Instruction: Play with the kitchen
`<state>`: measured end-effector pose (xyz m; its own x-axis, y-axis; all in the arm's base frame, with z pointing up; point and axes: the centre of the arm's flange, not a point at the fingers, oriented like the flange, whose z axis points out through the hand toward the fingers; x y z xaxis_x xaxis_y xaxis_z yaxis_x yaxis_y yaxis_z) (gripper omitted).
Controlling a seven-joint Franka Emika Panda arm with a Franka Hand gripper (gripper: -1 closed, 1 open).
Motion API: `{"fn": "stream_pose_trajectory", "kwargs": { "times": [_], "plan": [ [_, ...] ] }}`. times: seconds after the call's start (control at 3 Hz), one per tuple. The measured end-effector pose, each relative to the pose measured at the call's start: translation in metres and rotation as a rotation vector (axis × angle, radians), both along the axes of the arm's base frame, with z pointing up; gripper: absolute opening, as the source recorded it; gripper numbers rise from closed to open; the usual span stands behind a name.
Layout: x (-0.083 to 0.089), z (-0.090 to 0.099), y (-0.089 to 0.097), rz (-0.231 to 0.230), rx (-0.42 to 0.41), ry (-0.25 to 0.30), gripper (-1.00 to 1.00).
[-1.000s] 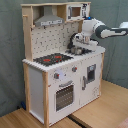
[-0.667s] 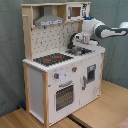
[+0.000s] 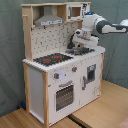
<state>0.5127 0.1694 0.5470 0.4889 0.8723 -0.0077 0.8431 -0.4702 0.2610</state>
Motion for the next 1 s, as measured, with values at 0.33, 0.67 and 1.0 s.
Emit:
{"fn": "stream_pose_trajectory", "kwargs": {
  "times": [0.33, 0.67, 1.0],
  "plan": [
    [-0.026, 0.027, 0.021, 0.020, -0.012, -0.030, 1.00],
    [-0.057, 0.050, 0.066, 0.064, -0.038, -0.101, 1.00],
    [-0.088, 0.069, 0.109, 0.116, -0.077, -0.183, 1.00]
  ]
}}
